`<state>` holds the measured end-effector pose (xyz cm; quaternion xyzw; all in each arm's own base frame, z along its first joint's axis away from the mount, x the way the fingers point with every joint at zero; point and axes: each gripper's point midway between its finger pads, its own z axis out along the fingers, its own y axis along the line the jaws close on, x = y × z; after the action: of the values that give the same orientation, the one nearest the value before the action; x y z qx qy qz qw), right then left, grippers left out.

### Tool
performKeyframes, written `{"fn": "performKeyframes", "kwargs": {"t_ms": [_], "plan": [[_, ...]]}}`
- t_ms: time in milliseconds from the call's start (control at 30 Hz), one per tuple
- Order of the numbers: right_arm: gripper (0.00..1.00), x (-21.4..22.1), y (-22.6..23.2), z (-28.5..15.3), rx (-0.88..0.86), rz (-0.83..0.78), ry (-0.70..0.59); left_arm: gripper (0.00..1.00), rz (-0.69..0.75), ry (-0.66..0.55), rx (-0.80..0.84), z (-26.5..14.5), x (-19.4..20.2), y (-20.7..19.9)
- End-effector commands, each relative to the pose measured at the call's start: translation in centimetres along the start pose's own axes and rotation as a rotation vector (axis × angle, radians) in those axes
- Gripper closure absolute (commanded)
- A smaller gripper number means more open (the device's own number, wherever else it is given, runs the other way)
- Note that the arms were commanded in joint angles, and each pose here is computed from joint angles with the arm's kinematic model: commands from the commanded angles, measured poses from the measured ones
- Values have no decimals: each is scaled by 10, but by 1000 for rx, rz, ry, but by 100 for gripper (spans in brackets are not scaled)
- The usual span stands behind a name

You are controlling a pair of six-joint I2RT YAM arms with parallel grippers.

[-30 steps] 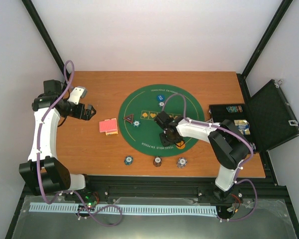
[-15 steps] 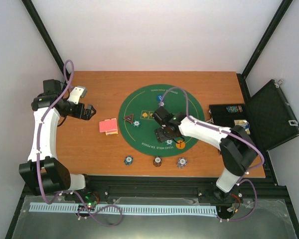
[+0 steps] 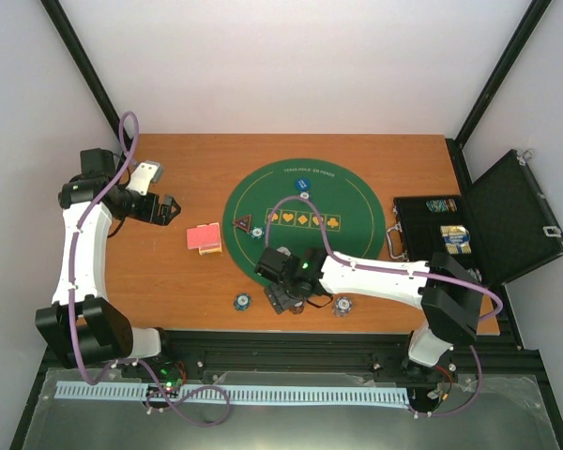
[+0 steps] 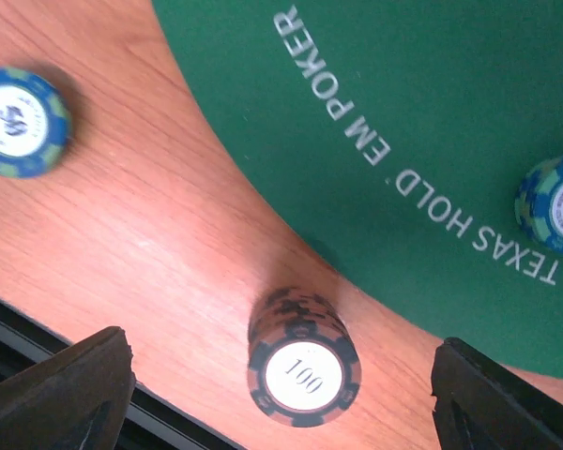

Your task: Distribute texas hold em gaming equipment

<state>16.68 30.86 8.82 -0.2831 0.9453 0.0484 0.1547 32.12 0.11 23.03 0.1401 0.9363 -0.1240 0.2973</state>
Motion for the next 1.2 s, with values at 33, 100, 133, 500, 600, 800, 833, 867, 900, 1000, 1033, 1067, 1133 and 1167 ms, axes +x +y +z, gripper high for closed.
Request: {"fn": "performKeyframes", "kwargs": {"t_ms": [33, 100, 133, 500, 600, 800, 833, 867, 900, 1000, 1033, 1067, 1133, 1167], "plan": [[13, 18, -7, 13, 20, 30, 50, 0, 24, -39, -4, -16, -10, -4], [14, 23, -7, 18, 22, 24, 66, 0, 25, -41, -5, -17, -11, -4], [14, 26, -7, 20, 22, 20, 75, 0, 24, -43, -5, -17, -11, -4], [28, 36, -9, 34, 25, 18, 98, 0, 23, -36, -9, -15, -9, -3], [30, 37, -10, 36, 29, 16, 105, 0, 25, -37, -10, -16, -9, -3], [35, 35, -14, 38, 32, 22, 103, 0, 24, -40, -14, -16, -10, -3], [36, 36, -15, 38, 33, 22, 104, 0, 24, -40, -15, -17, -10, -2], [37, 35, -16, 38, 34, 25, 103, 0, 21, -40, -14, -16, -10, -2], [38, 35, -17, 38, 35, 25, 103, 0, 21, -42, -15, -17, -11, -2], [41, 34, -18, 37, 33, 27, 98, 0, 21, -43, -13, -17, -11, -2], [43, 33, -17, 36, 30, 27, 97, 0, 21, -41, -13, -17, -11, -2], [43, 33, -17, 36, 30, 27, 97, 0, 20, -41, -15, -17, -11, -2], [45, 33, -18, 37, 30, 27, 98, 0, 20, -37, -16, -16, -10, -1], [46, 33, -17, 37, 28, 27, 98, 0, 20, -37, -16, -16, -10, -1]]}}
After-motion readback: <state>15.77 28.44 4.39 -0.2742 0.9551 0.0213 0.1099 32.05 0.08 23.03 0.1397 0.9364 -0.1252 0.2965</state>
